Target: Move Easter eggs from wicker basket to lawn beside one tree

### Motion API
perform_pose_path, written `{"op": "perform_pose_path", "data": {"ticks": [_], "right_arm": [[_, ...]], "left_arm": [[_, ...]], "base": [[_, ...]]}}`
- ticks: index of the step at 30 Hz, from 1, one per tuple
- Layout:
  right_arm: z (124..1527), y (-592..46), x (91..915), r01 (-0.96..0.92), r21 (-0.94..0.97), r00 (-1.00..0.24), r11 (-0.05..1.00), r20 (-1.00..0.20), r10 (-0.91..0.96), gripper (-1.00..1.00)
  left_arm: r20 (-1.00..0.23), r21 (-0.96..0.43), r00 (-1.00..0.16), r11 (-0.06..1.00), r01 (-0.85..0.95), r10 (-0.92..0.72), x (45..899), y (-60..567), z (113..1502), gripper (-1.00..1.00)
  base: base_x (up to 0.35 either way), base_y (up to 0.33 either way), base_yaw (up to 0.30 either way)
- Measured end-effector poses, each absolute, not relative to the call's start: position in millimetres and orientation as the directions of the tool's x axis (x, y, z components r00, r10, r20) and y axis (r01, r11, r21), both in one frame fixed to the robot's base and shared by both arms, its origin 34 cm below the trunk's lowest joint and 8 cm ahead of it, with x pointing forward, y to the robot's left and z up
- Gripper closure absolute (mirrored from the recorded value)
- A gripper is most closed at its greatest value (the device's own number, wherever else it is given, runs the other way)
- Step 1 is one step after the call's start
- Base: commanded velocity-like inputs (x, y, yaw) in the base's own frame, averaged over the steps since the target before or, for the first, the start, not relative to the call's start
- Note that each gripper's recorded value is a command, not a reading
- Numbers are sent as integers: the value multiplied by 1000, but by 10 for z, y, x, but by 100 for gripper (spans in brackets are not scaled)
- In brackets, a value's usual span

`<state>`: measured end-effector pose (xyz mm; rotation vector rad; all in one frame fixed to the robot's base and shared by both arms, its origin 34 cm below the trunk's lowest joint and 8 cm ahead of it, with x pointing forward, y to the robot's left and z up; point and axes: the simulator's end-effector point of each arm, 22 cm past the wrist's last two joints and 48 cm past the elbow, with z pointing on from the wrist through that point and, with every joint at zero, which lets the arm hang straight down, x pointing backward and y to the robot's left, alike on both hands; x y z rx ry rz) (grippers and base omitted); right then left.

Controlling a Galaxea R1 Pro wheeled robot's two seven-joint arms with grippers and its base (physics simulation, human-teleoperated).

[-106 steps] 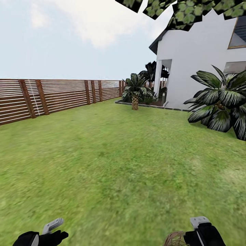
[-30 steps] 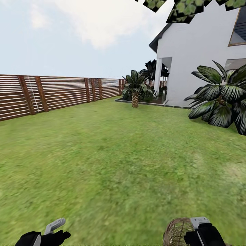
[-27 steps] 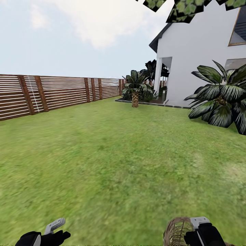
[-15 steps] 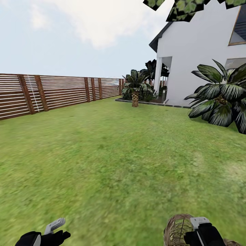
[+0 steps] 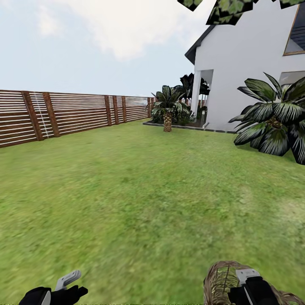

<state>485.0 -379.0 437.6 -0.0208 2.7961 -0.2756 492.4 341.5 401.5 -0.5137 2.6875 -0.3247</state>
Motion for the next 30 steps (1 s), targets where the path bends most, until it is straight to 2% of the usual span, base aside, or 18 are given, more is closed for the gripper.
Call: {"op": "perform_pose_path", "data": {"ticks": [8,17,30], "right_arm": [[4196,-3783,4806,16,-191,-946,981,-321,-47,-100],[4002,-3777,4763,16,-191,-946,981,-322,-47,-100],[3715,-3776,4697,17,-190,-945,982,-324,-46,-100]], "left_arm": [[-324,-286,-860,908,-308,-394,4879,3419,3834,-100],[-323,-290,-860,907,-307,-395,4835,3403,3640,-100],[-324,-289,-860,906,-307,-395,4767,3401,3349,-100]], "base": [[5,0,0],[251,63,0],[15,3,0]]}}
